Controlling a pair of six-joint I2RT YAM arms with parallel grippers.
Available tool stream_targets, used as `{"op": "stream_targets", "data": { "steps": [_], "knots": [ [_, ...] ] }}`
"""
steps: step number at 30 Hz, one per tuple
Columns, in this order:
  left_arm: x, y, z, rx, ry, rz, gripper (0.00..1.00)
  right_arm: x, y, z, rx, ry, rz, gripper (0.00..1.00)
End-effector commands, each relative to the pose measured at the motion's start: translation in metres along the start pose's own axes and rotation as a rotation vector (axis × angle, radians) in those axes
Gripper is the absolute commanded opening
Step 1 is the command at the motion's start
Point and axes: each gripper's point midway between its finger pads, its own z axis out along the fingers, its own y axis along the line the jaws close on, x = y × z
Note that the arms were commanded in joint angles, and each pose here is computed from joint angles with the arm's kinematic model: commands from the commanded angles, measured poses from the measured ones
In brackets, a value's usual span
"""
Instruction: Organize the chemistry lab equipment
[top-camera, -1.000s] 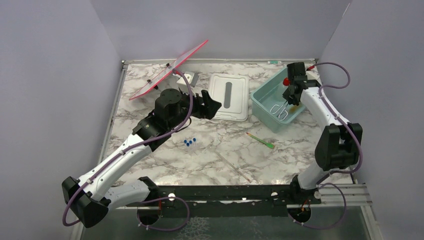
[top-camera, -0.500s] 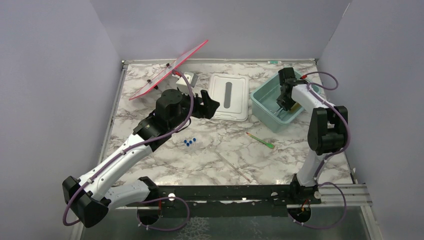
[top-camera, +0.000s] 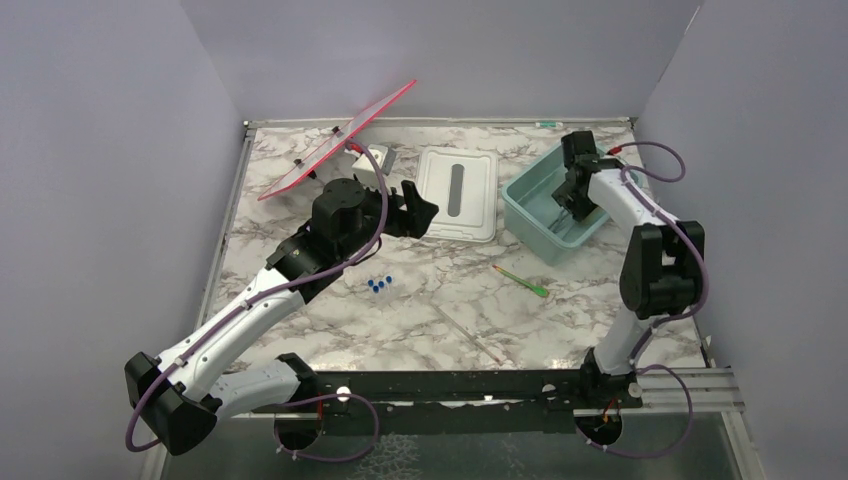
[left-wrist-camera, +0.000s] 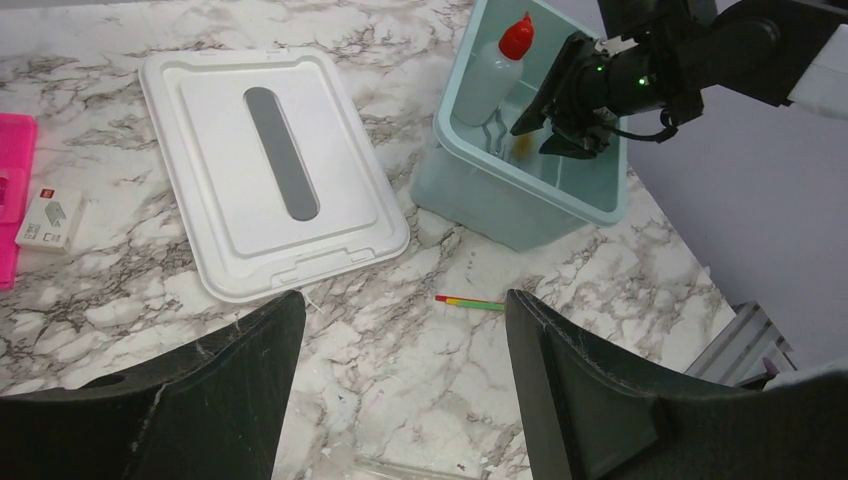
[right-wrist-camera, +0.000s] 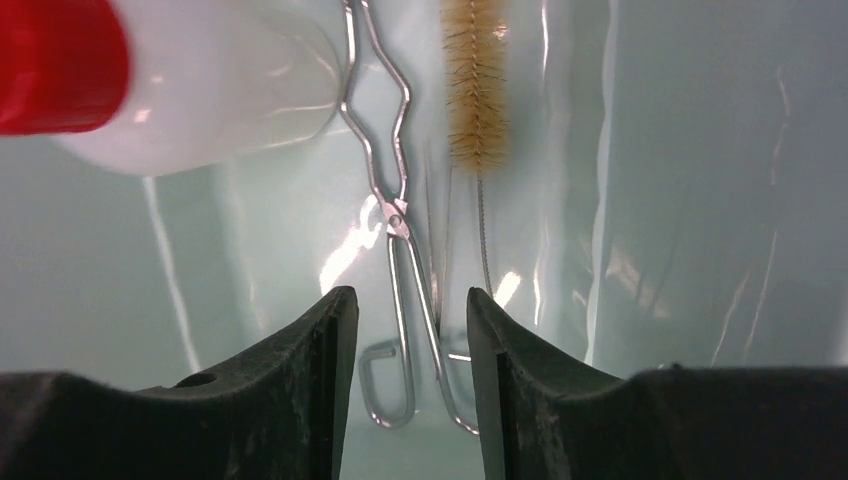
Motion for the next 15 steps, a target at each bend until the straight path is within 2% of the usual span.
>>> {"op": "stream_targets", "data": {
  "steps": [1, 4, 8, 11, 15],
  "knots": [
    [-0.002, 0.002, -0.003, -0.007, -0.01, 0.013, 0.76, -0.025, 0.0, -0.04, -0.077, -0.059, 0.026, 0.49],
    [-0.003, 0.0, -0.005, 0.003, -0.011, 0.013, 0.76, -0.039, 0.008, -0.075, -0.206, -0.095, -0.031, 0.49],
    [-0.006, 0.001, -0.008, -0.004, -0.022, 0.014, 0.76, -0.043, 0.02, -0.126, -0.434, -0.134, -0.208, 0.49],
    [-0.012, 0.006, -0.012, -0.037, -0.042, 0.026, 0.76, -0.028, 0.024, -0.164, -0.596, -0.13, -0.326, 0.5],
    [-0.029, 0.018, -0.023, -0.117, -0.103, 0.03, 0.76, 0.014, 0.027, -0.215, -0.792, -0.097, -0.457, 0.51]
  ]
}}
